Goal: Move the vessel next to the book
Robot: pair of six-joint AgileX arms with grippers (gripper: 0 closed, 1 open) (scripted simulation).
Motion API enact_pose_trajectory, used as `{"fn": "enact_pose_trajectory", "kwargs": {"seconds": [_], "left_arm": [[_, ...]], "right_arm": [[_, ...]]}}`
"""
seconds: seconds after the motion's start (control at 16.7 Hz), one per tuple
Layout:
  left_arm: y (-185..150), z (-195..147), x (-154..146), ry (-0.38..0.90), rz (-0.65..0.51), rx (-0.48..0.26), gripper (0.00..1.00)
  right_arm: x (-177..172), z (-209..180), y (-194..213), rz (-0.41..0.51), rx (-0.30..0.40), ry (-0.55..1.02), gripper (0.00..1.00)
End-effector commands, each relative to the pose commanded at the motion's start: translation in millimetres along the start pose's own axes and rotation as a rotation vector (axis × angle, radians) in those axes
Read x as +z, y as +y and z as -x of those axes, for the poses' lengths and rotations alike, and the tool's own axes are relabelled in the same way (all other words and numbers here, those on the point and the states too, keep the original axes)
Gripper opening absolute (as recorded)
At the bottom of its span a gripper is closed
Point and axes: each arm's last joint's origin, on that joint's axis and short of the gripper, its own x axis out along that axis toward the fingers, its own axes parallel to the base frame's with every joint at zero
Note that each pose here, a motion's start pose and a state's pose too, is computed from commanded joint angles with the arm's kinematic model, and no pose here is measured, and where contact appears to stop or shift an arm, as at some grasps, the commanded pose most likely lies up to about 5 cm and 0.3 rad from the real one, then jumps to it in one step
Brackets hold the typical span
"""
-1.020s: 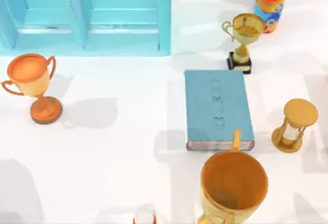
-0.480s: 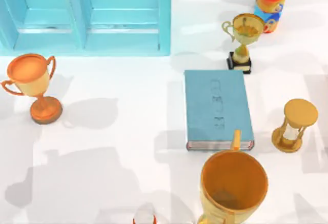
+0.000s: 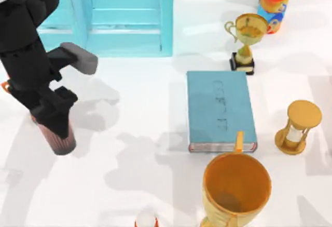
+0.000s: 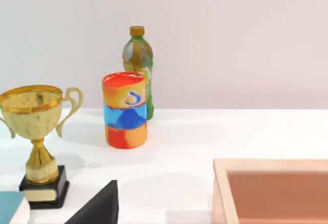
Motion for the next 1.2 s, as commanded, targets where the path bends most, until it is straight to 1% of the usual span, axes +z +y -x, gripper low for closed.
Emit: {"fn": "enact_pose_trajectory", "kwargs": {"seconds": [0.18,0.36,0.54,0.72,0.9,1.08,1.2], "left_arm": [[-24,-4,49,0.037,0.191,0.013,0.0],[-47,-7,88,0.031,0.37,0.065,0.0],[-67,-5,118,-0.018,0.534,0.13,0.0],[-81,-1,137,-0.091,0.67,0.188,0.0],[-89,5,148,-0.164,0.767,0.232,0.0],[-92,10,154,-0.217,0.825,0.257,0.0],[-92,11,155,-0.227,0.834,0.261,0.0]], "right_arm": [[0,0,0,0.0,0.0,0.0,1.0],[0,0,0,0.0,0.0,0.0,1.0],[0,0,0,0.0,0.0,0.0,1.0],[0,0,0,0.0,0.0,0.0,1.0],[0,0,0,0.0,0.0,0.0,1.0],[0,0,0,0.0,0.0,0.0,1.0],[0,0,0,0.0,0.0,0.0,1.0]]}}
